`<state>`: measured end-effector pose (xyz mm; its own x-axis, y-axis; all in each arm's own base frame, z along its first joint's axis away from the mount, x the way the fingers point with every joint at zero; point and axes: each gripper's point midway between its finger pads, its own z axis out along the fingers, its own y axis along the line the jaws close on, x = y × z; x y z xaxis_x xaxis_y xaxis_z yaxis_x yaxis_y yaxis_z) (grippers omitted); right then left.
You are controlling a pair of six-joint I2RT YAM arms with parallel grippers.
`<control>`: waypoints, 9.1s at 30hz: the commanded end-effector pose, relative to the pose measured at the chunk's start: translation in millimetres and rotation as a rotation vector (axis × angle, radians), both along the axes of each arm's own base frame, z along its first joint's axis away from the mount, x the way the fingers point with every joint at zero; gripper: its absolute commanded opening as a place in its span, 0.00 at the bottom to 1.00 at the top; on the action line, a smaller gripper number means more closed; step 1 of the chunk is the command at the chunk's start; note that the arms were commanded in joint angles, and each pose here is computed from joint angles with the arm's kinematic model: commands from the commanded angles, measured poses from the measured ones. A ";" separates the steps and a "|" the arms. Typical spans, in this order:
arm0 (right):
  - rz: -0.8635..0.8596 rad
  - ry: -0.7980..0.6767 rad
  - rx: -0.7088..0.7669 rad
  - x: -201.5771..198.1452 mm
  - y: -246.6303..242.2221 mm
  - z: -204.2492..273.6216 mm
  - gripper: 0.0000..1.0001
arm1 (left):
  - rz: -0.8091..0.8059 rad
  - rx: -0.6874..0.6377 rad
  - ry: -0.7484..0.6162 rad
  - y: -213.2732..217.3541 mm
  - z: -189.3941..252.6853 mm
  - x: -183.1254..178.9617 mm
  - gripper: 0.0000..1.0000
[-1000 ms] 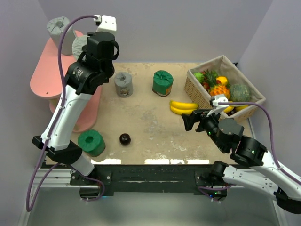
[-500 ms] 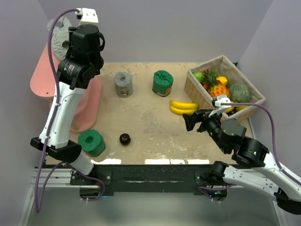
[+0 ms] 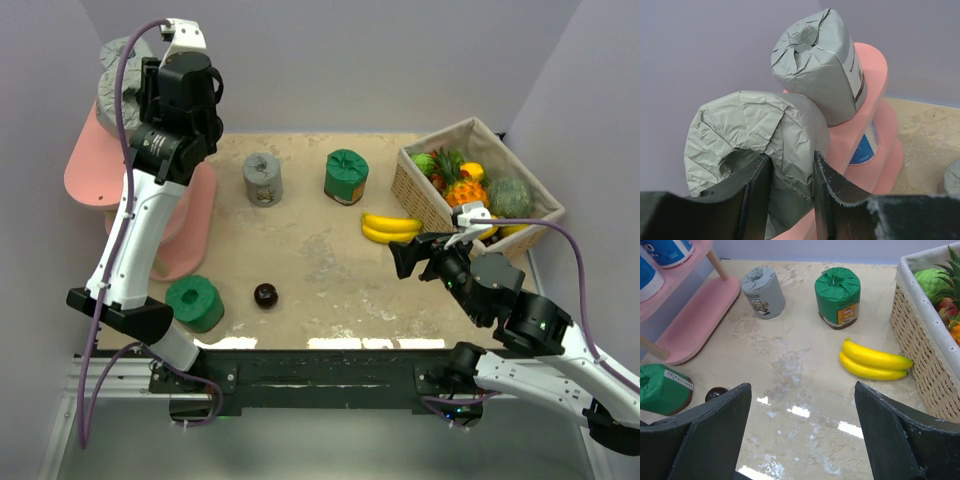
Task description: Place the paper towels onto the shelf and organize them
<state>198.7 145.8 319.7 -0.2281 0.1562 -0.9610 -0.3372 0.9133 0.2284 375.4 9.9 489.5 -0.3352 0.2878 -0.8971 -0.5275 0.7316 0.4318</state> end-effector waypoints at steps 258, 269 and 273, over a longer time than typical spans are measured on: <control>0.052 0.022 0.021 19.9 47.3 11.5 0.88 | -0.552 -0.242 -0.018 -73.3 7.9 -61.5 0.42; 0.071 0.022 0.004 20.2 51.7 11.5 0.88 | -0.470 -0.234 -0.120 -35.3 39.3 -99.5 0.44; 0.082 0.028 0.004 20.1 55.3 11.5 0.88 | -0.394 -0.211 -0.145 -17.4 43.6 -108.4 0.44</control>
